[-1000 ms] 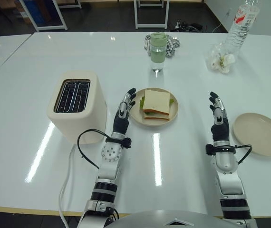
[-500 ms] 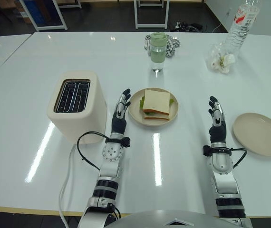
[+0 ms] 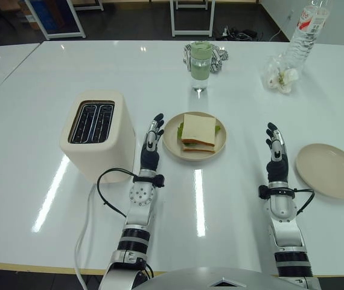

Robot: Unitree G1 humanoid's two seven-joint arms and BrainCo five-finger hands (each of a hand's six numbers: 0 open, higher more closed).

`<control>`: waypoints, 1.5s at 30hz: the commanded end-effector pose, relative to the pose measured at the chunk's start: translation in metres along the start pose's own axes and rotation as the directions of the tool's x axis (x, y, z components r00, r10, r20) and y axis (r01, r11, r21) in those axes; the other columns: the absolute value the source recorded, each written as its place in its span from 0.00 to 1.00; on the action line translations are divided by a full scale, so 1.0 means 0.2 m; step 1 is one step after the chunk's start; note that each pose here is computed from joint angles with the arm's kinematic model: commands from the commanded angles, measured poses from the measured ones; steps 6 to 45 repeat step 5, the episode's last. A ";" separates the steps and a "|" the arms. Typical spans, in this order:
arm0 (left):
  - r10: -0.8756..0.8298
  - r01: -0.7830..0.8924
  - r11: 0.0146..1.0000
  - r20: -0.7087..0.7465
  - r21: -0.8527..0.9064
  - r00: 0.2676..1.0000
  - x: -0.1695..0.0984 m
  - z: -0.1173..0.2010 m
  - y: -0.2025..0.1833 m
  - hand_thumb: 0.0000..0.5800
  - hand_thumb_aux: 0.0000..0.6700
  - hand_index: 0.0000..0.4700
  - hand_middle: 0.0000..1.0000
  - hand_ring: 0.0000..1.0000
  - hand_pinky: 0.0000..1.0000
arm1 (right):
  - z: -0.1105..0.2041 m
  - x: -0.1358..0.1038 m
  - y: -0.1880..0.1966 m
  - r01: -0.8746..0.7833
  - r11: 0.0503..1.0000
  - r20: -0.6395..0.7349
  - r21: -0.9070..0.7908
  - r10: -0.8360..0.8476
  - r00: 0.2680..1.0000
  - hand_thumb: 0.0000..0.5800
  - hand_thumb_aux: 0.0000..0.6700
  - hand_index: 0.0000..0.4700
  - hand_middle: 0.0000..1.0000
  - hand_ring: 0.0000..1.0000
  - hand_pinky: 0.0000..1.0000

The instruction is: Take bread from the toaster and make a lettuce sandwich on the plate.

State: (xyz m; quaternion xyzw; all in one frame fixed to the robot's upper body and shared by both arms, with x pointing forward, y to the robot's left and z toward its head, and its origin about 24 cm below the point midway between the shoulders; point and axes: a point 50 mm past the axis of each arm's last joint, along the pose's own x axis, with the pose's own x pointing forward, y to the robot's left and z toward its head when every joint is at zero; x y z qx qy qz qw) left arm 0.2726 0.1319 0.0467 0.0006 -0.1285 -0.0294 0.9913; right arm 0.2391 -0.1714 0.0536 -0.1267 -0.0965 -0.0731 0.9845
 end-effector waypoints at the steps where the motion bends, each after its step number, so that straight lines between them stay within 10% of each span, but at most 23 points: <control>1: 0.004 -0.004 1.000 0.002 0.011 1.000 0.01 0.00 0.02 0.00 0.00 0.00 0.00 0.00 0.00 | -0.01 0.00 0.00 -0.004 1.000 -0.005 -0.017 0.004 1.000 0.00 0.00 0.00 0.00 0.00 0.00; 45: 0.006 -0.006 1.000 0.000 0.013 1.000 0.01 -0.01 0.02 0.00 0.00 0.00 0.00 0.00 0.00 | -0.02 0.00 0.00 -0.001 1.000 -0.009 -0.018 0.001 1.000 0.00 0.00 0.00 0.00 0.00 0.00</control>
